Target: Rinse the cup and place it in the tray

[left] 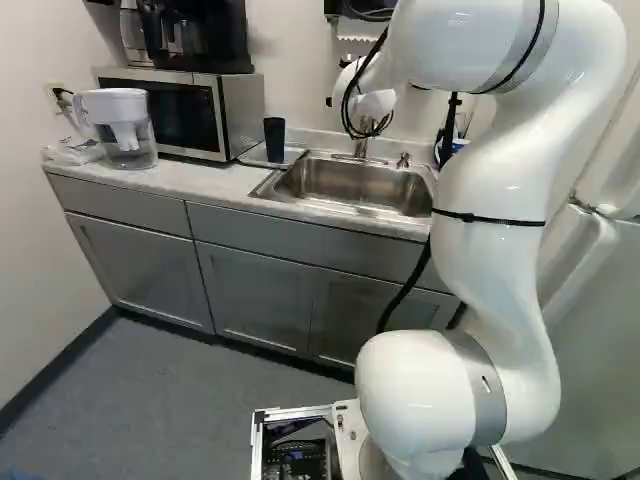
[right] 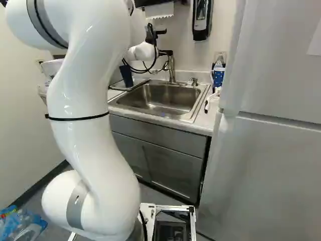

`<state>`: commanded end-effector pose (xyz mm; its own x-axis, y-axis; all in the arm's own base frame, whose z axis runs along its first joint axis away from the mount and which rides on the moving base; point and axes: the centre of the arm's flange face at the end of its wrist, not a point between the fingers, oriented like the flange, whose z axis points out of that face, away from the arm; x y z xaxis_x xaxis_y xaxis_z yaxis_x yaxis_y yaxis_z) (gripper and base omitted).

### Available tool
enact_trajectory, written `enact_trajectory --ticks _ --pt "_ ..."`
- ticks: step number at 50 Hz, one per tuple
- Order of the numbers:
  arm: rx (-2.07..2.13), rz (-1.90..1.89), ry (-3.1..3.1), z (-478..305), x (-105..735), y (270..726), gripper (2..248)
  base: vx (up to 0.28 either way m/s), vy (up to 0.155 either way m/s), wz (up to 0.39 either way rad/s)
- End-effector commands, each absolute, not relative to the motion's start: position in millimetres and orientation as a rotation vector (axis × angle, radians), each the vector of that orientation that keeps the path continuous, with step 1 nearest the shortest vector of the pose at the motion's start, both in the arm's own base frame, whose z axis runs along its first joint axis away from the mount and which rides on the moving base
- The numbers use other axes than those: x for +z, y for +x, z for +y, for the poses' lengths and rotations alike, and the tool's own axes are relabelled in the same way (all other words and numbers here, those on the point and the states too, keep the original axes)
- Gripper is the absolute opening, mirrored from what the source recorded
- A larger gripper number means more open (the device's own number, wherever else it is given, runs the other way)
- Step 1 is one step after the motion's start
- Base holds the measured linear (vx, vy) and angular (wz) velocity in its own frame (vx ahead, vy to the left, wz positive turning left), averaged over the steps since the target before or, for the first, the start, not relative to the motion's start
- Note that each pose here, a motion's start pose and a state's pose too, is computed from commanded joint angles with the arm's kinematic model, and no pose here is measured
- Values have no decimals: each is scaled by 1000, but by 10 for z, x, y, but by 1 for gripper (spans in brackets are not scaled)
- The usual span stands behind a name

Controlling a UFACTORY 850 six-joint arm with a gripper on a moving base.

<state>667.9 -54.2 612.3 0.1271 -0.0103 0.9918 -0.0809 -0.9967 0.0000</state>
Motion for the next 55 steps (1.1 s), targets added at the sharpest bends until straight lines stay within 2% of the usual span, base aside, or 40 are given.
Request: enact_trajectory --ticks 36,55 --pt "2070 -98 2284 -586 6122 6838 247 0 0 0" --pt "2047 -121 2286 -699 6151 6584 247 0 0 0"
